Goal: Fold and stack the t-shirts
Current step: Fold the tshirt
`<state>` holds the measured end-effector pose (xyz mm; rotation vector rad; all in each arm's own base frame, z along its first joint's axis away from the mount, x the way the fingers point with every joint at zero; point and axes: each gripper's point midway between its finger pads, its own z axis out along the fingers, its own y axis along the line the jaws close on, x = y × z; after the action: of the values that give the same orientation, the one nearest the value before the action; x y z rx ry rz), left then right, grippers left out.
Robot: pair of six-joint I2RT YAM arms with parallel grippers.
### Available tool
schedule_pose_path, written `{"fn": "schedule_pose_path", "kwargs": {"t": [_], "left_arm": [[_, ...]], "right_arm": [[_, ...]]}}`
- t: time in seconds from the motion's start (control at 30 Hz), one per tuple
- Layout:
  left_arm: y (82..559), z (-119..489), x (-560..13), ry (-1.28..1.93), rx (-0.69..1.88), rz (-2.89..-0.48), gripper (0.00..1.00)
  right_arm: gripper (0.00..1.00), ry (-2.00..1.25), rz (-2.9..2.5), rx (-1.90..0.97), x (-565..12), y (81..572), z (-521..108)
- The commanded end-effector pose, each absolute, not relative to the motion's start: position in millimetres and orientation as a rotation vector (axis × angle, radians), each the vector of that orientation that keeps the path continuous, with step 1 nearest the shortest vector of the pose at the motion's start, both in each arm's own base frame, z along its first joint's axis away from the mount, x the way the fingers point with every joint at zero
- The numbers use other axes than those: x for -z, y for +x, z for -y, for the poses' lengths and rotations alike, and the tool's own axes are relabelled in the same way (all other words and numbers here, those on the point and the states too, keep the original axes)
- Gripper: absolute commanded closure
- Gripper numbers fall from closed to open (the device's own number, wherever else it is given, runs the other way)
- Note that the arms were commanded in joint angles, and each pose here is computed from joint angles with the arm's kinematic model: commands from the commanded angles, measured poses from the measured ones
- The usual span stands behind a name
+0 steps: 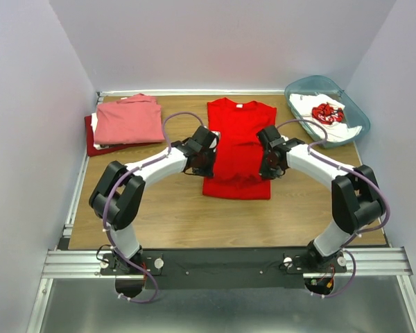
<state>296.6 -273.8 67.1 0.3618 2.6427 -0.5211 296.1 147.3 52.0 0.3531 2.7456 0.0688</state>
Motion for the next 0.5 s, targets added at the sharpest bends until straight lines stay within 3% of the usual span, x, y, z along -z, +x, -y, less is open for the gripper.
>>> {"fn": "schedule_pose_path", "kwargs": {"t": [0.0, 0.47], "left_arm": [[320, 278, -70, 0.368, 0.497, -2.603, 1.00], [377, 271, -74, 0.305, 0.483, -2.577, 1.00]], "right_arm": [[0.99, 0.352, -2.684, -0.005, -58, 325, -135], [0.99, 0.353, -2.654, 0.015, -58, 383, -126]]}}
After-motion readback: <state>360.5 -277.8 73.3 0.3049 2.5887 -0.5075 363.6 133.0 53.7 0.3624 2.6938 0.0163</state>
